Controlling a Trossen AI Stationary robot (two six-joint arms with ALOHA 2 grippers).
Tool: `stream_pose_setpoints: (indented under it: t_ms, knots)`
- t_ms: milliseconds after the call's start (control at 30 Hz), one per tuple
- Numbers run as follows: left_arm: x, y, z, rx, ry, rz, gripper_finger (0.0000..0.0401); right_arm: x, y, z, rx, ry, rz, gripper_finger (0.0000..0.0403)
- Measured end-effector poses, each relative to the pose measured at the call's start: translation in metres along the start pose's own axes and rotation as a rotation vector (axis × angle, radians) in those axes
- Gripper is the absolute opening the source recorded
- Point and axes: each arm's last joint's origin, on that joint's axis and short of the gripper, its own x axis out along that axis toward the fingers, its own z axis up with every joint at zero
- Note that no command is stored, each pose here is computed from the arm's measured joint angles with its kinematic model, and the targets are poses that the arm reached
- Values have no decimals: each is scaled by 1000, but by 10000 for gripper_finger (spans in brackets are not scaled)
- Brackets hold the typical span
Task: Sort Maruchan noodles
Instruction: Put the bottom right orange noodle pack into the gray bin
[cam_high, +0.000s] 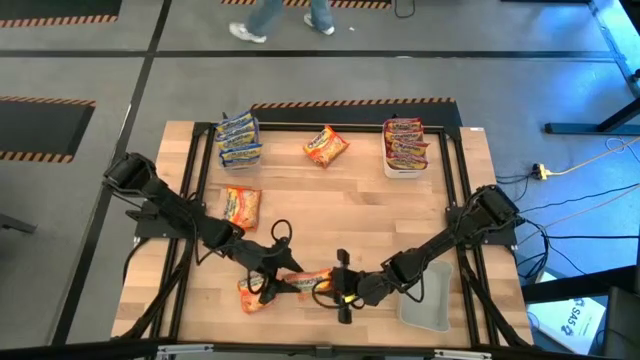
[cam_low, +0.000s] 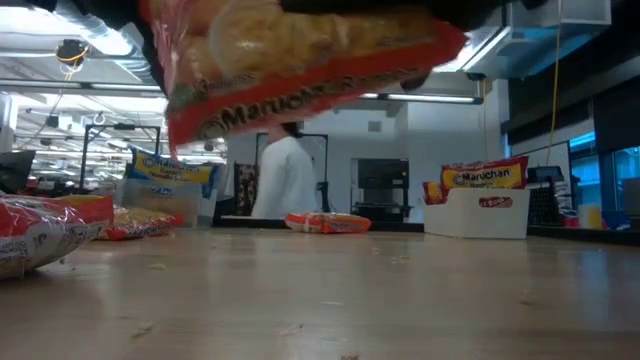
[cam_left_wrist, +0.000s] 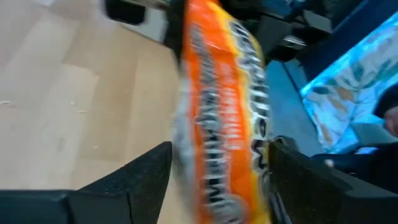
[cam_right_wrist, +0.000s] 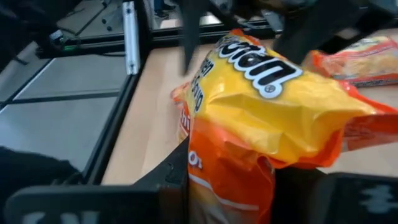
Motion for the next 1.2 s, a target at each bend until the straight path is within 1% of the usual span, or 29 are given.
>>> stream_pose_setpoints:
  t_ms: [133,333,433,600,733,867,933,1033,1100,1133,1200]
  knots:
    - [0,-2,0,13,-11,-6,266,3,-3,6,-20,-6,-10,98]
    - [0,-2,0,27,-7,-12,250,6,-3,15,-37,-15,-2,99]
    - [0,-3,0,28,-10,-14,229,6,-2,17,-36,-22,5,100]
    - [0,-3,0,51,-9,-16,169,6,-2,17,-31,-21,1,110]
    - [0,-3,0,55,-5,-22,135,6,-2,17,-5,-23,2,133]
    - [0,-2,-1,65,1,-17,129,5,-2,17,-15,0,-4,169]
    - [0,-2,-1,73,5,-15,129,0,-3,18,-23,57,15,192]
    - [0,-1,-2,87,17,-9,129,-17,-7,25,-1,186,67,223]
    - [0,0,-4,121,31,5,128,-32,-11,32,39,251,62,238]
    - [0,0,-4,149,31,15,128,-39,-13,37,53,266,51,244]
    - [0,0,-4,214,21,38,128,-50,-15,47,73,250,25,254]
